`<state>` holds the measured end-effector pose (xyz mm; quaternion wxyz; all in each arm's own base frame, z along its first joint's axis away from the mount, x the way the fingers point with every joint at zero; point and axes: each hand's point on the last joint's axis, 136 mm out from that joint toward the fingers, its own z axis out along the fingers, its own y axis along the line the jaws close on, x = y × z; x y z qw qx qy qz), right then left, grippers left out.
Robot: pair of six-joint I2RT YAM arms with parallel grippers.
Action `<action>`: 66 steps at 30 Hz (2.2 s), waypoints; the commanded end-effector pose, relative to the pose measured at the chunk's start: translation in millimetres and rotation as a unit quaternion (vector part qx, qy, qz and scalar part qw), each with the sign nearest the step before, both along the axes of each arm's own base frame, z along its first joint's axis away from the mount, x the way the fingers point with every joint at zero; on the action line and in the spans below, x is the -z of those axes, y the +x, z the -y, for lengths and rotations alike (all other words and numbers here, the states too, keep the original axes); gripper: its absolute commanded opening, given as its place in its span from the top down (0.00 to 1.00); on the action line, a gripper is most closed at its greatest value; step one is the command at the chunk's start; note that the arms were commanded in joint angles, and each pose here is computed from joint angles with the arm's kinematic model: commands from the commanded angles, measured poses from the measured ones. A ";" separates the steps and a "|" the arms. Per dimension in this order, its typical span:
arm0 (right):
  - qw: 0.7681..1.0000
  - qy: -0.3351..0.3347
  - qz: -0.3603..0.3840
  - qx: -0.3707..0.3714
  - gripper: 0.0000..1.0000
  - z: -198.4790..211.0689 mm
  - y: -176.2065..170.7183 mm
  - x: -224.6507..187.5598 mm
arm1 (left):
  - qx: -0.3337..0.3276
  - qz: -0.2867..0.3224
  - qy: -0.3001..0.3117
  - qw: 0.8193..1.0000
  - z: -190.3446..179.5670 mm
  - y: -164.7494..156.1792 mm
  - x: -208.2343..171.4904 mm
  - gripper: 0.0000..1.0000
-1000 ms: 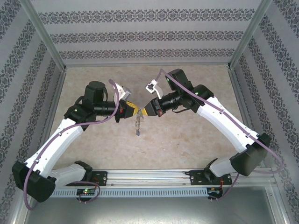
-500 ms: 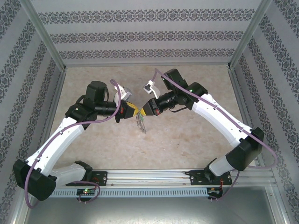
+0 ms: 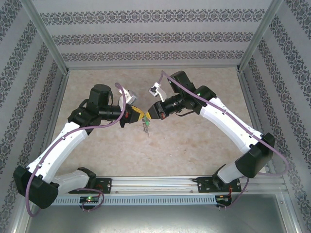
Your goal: Put the keys on the keyring
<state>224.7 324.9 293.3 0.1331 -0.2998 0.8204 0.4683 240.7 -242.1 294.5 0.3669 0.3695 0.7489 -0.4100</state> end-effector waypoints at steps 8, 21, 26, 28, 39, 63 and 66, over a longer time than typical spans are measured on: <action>0.999 0.006 0.027 0.027 1.00 -1.4 14.4 -13.1 | 0.026 0.023 -0.012 0.999 2.1 -14.6 -18.4 1.00; 0.999 -0.025 0.007 0.047 1.00 7.7 21.6 3.6 | 0.027 0.033 -0.017 0.999 1.6 -16.2 -24.2 1.00; 0.999 -0.024 0.005 0.040 1.00 6.8 18.2 3.5 | 0.028 0.034 -0.024 0.999 2.5 -16.4 -26.5 1.00; 0.999 -0.025 0.004 0.035 1.00 7.1 16.1 4.1 | 0.027 0.035 -0.029 0.999 2.9 -16.2 -28.3 1.00; 0.999 -0.037 0.005 0.031 1.00 9.4 11.8 10.3 | 0.026 0.034 -0.045 0.998 4.8 -15.3 -35.3 1.00; 0.995 0.010 0.096 0.028 0.52 33.4 -3.0 -48.3 | 0.025 0.064 -0.094 0.993 9.0 -11.4 -73.3 1.00; 0.990 0.016 0.141 0.017 0.48 33.9 -8.5 -70.7 | 0.031 0.064 -0.123 0.990 10.8 -11.9 -86.6 1.00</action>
